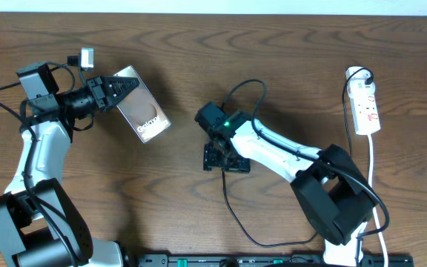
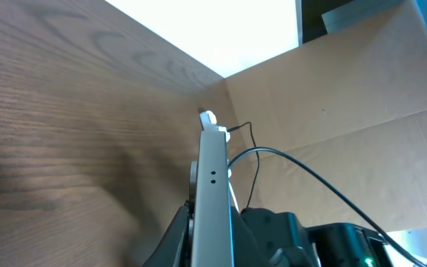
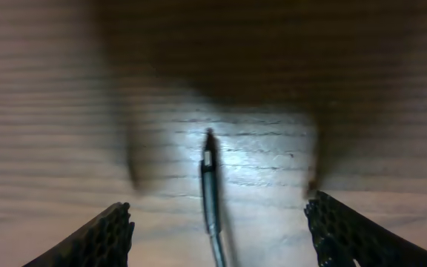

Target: Plug charger to phone and switch on socket

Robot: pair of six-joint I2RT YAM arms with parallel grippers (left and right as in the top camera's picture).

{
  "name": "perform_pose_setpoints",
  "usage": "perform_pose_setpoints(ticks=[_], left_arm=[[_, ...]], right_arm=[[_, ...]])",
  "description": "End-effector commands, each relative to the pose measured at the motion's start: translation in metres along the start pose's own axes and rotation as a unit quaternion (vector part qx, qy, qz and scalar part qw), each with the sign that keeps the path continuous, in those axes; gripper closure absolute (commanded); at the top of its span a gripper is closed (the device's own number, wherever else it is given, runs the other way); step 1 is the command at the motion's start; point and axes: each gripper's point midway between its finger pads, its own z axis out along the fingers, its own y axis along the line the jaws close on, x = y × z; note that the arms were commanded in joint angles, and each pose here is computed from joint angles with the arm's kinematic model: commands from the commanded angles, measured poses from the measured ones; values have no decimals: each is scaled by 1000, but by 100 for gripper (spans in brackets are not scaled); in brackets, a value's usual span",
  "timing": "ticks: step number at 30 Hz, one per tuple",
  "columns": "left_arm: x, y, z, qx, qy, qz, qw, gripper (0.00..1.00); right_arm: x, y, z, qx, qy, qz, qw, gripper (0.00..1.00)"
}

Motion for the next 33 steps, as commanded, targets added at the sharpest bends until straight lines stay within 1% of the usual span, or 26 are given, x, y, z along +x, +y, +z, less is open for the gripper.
perform_pose_setpoints(ticks=[1,3,7,8,16,25,33], left_arm=[[-1,-5,-2,14,4,8,1000,93],[0,-5,-2,13,4,6,1000,93],[0,-5,-2,13,5,2,1000,93],[0,-5,-2,13,5,2,1000,93],[1,-5,-2,13,5,2,1000,93],[1,-4,-2,13,5,1,1000,93],[1,-5,-1,13,6,1,1000,93]], right_arm=[[4,0,4,8,1,6,1000,28],[6,2,4,9,1,2,1000,30],[12,5,5,13,-1,1,1000,38],[12,5,5,15,-3,2,1000,41],[9,3,5,25,-15,6,1000,44],[10,0,13,33,-8,7,999,45],[5,-5,13,34,-7,17,999,43]])
